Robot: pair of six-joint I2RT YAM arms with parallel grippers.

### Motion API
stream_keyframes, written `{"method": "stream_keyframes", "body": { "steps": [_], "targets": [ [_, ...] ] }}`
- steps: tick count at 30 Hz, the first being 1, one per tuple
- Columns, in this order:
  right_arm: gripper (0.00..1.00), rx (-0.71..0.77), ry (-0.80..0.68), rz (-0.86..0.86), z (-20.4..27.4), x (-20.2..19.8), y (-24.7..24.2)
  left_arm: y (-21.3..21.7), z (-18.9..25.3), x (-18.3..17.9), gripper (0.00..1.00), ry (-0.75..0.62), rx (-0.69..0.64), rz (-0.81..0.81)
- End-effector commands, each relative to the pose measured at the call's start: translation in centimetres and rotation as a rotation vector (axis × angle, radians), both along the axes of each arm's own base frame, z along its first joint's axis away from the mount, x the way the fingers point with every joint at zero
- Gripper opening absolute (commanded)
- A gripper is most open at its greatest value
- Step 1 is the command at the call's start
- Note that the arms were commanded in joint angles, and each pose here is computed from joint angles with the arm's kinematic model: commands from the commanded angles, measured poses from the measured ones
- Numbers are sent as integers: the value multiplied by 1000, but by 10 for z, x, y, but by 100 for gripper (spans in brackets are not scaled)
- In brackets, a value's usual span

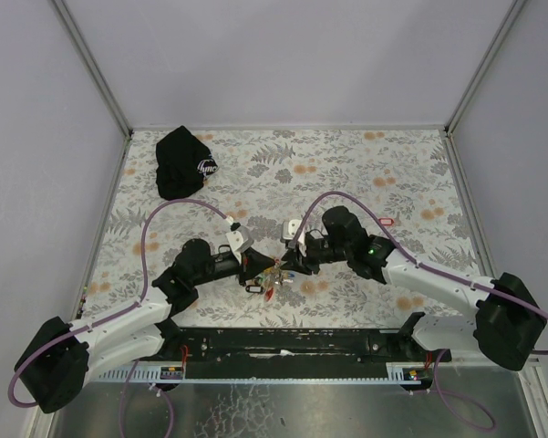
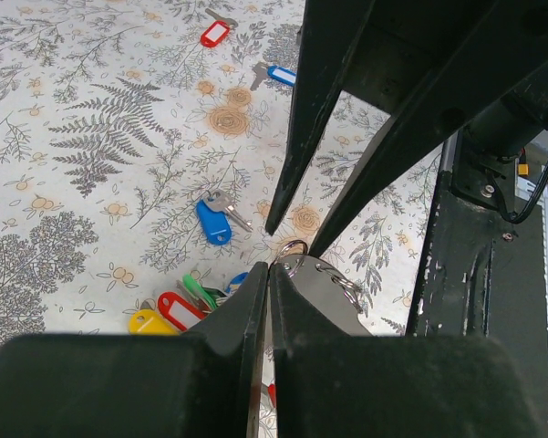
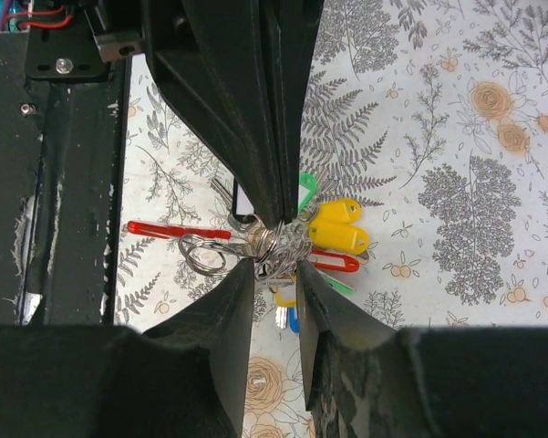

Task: Put the keys on the keyring

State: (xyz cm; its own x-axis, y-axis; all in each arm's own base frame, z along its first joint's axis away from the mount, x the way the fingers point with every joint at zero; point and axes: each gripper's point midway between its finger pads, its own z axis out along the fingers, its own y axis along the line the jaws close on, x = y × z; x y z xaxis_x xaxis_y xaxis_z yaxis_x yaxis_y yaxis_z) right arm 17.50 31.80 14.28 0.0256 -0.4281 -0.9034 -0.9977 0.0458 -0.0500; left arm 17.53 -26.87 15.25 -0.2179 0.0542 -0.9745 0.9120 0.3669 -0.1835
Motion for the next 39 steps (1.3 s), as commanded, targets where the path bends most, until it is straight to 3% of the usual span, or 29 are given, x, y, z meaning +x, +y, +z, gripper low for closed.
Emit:
{"method": "stream_keyframes", "body": {
  "steps": [1,9,17,29,34,39],
  "targets": [
    [32,79,-26,-29,45,4,4,-3,16,3,0,-44,-14,-10],
    [33,66,104,-104,54,7,9,-4,18,3,0,-51,-11,-5],
    [28,28,205,-136,49,10,16,-7,20,2,0,-58,-4,-12],
    [24,-55,237,-121,28,6,11,-9,21,2,0,-64,2,-16],
    [17,-61,232,-113,25,7,12,-9,22,1,0,-64,-1,-23],
    [1,-36,208,-109,26,8,13,-9,22,-2,0,-68,-22,-29]
  ]
}}
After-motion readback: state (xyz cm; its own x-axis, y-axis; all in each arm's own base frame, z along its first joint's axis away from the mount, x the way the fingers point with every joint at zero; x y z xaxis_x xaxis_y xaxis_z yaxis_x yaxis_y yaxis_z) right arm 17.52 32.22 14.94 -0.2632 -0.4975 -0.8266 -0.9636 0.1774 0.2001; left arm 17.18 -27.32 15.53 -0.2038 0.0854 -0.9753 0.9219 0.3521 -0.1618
